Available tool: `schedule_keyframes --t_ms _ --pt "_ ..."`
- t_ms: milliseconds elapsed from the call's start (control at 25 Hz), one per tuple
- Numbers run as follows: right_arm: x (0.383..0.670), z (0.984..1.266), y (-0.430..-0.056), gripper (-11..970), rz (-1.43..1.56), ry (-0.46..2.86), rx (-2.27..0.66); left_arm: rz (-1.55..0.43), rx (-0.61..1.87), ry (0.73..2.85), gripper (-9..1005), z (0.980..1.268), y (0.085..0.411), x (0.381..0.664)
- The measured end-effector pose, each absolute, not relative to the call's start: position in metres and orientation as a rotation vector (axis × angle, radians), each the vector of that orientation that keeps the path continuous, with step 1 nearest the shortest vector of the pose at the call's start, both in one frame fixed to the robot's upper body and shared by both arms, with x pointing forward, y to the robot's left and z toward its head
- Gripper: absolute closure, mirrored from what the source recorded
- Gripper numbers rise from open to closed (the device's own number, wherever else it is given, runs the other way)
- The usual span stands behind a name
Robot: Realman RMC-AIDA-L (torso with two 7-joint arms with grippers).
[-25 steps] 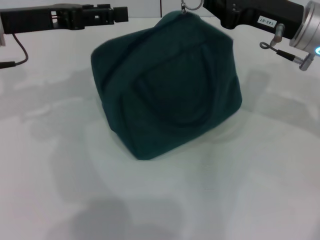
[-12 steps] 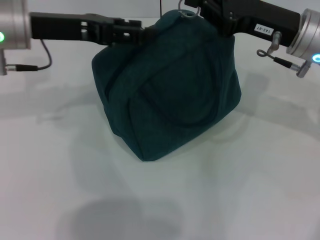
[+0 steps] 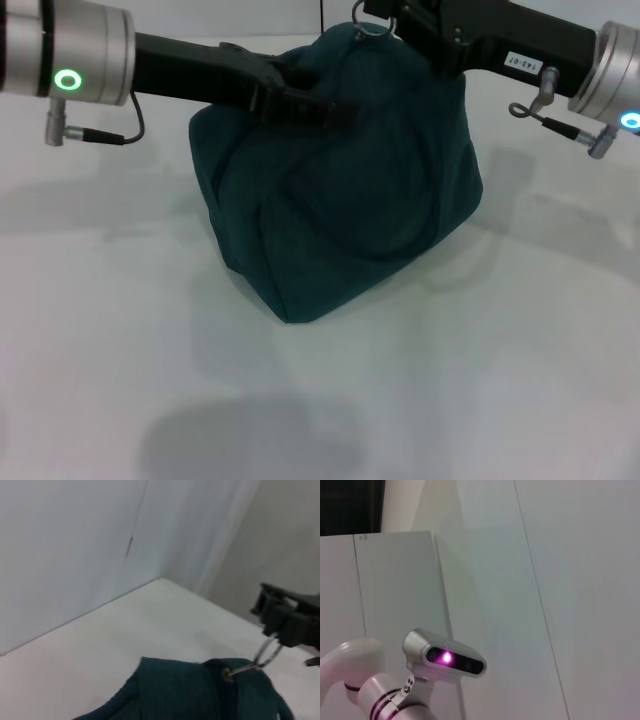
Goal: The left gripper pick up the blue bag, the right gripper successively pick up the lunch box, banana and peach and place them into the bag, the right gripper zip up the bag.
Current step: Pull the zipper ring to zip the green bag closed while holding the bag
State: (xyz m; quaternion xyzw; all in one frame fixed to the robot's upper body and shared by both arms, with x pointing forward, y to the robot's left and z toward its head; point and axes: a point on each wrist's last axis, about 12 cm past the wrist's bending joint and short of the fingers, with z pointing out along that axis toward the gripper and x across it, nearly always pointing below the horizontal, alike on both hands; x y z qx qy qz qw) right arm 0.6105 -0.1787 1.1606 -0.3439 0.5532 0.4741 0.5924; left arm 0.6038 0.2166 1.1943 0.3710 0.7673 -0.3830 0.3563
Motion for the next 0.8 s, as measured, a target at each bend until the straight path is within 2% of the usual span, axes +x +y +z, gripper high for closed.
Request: schedule_keyframes --t_ms 360,800 --pt "0.6092 1.1596 -0.1848 833 1.099 1.282 -0.771 -0.962 0.952 1.979 170 1.1909 0.2169 0.6027" --pt "0.6078 1.1607 -0.1885 832 1.101 1.268 -0.754 -0.975 0.956 1.941 488 1.1871 0.2196 0.5971"
